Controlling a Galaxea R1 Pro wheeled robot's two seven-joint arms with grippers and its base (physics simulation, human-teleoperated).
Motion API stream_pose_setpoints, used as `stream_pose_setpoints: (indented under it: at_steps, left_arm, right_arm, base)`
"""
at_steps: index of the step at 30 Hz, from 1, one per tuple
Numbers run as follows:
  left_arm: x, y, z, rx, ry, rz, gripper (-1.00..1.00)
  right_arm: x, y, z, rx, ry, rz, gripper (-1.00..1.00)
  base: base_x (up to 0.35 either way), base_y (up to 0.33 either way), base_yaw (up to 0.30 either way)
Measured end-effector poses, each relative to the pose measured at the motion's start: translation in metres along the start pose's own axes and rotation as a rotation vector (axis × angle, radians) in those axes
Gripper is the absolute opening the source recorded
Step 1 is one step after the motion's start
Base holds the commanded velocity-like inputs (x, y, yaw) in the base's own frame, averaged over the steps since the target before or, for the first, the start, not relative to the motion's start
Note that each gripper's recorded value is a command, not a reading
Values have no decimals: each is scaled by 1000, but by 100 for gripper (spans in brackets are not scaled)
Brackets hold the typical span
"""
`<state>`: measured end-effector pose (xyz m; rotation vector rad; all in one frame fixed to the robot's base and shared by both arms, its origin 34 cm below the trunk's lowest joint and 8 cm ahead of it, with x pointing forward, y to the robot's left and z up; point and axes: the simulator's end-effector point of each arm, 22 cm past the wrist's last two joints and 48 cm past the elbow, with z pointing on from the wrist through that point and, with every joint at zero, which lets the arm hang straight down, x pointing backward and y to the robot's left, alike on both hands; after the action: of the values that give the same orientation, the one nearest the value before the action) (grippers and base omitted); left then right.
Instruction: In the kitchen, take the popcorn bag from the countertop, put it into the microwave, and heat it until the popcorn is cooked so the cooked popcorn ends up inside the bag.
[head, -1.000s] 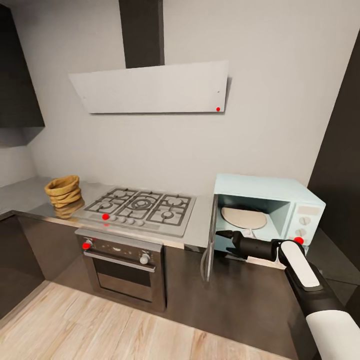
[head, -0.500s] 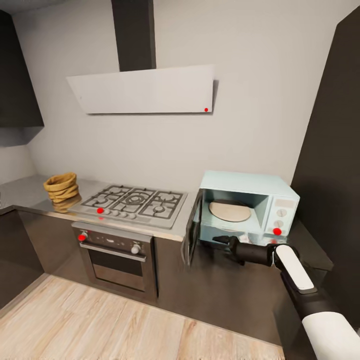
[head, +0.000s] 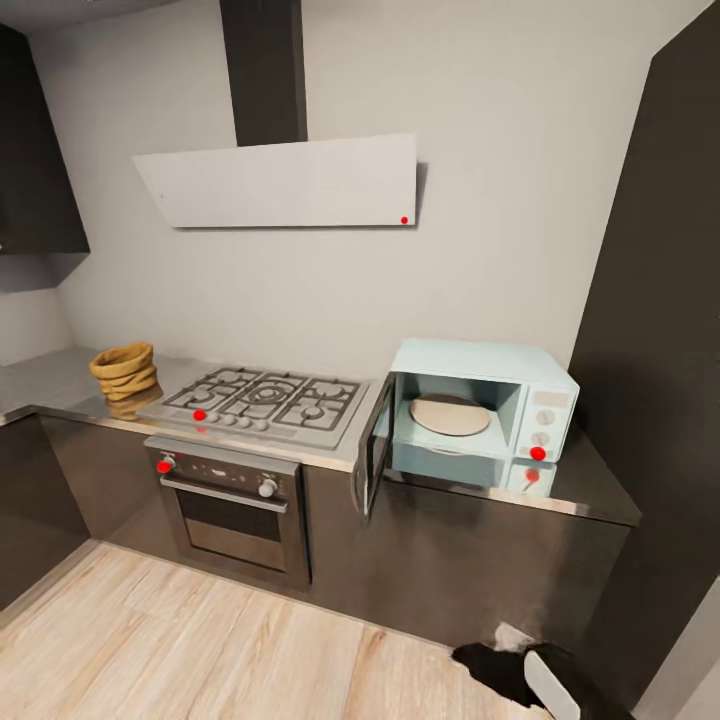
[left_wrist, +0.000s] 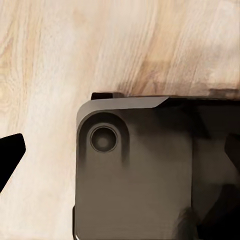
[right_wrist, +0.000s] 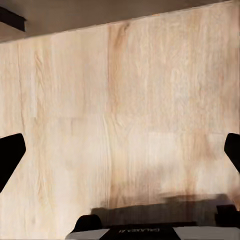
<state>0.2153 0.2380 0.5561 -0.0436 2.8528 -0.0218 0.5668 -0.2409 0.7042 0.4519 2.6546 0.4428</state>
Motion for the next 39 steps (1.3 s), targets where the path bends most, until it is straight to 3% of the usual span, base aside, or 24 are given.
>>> stream_pose_setpoints:
  at_steps: [2,5,6,7,12,16,23,24,26,39]
  left_arm:
    - [-11,4,1,-4,-24,2,100]
    - [-30,4,3,-5,-64,2,100]
    - [-35,4,3,-5,-74,2,100]
    - [-34,5,3,-5,-73,1,100]
    - [-33,8,3,-12,-69,-23,100]
    - [-30,10,3,-20,-64,-54,100]
    - [-29,21,3,-36,-60,-66,100]
    - [-30,35,2,-62,-65,-130,100]
    - [-31,40,2,-73,-67,-169,100]
    - [-25,42,2,-78,-54,-183,100]
  right_arm:
    - [24,-39,16,84,-88,-94,100]
    - [40,-59,21,140,-178,-142,100]
    - [59,-71,22,189,-175,-235,100]
    - [68,-79,22,215,-151,-259,100]
    - [72,-96,18,314,-139,-260,100]
    - [89,-104,18,339,-59,-257,100]
    - [106,-112,18,355,21,-250,100]
    - [109,-111,19,354,31,-248,100]
    - [109,-110,19,352,26,-244,100]
    - [116,-112,21,352,48,-248,100]
  base:
    - [0,0,0]
    - [0,69,0]
    - [-70,314,239]
    - [-97,315,261]
    - [-227,226,294]
    - [-84,48,300]
    - [-181,207,291]
    - [-58,329,183]
    - [-25,339,77]
    - [-2,349,194]
